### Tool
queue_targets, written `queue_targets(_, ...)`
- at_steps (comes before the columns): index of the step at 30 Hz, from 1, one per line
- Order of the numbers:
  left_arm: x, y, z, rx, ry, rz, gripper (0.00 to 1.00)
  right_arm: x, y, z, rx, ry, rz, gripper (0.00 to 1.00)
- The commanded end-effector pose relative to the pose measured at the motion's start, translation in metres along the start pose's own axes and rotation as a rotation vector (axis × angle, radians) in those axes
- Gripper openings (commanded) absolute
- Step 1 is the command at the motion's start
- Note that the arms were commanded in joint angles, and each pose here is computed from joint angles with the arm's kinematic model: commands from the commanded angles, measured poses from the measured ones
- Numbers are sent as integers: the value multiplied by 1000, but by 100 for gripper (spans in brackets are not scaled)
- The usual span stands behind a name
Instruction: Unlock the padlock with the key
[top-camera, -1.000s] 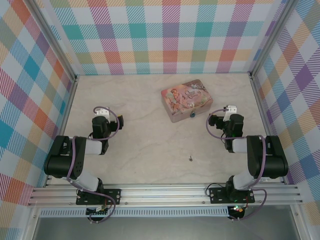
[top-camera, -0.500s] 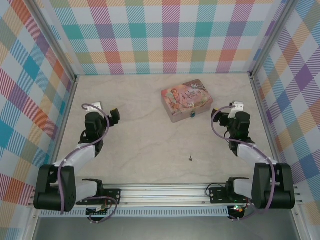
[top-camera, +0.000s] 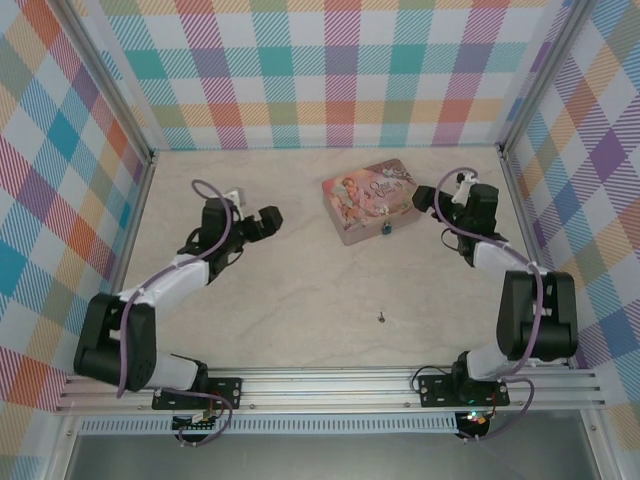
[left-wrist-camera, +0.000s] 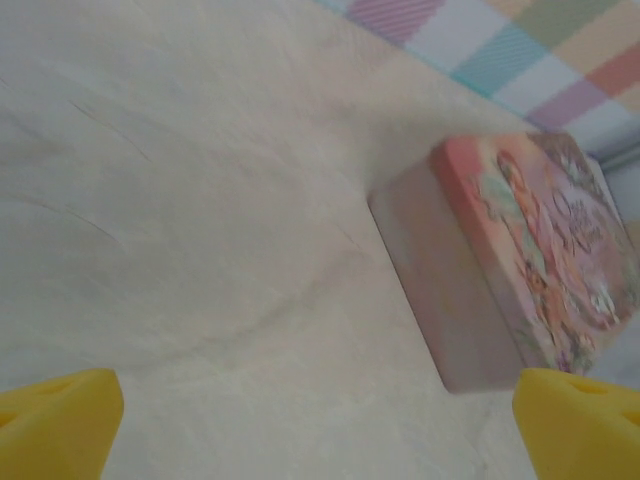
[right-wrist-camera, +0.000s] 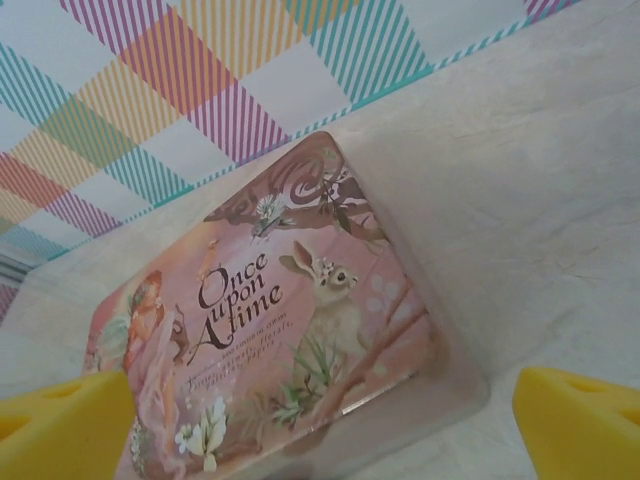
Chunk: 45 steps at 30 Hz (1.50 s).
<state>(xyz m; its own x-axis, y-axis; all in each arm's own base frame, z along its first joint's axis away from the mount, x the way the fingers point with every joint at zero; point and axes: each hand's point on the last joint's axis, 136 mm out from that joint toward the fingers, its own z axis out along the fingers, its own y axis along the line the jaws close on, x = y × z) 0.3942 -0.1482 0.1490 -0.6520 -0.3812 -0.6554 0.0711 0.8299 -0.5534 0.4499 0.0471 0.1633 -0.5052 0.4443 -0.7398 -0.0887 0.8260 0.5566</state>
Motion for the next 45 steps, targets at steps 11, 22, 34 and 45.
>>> queue_targets(11, 48, -86, 94, 204, 236, -90, 100, 9, -12, 64, -121, 233, 126, 100)
queue_targets(22, 45, -104, 142, 245, 268, -100, 100, 34, 10, 70, -278, 335, 75, 98)
queue_targets(34, 34, -118, 160, 280, 274, -93, 100, 77, 30, 53, -315, 409, 49, 93)
queue_targets(45, 35, -122, 149, 303, 282, -73, 99, 103, 63, 29, -350, 411, 10, 94)
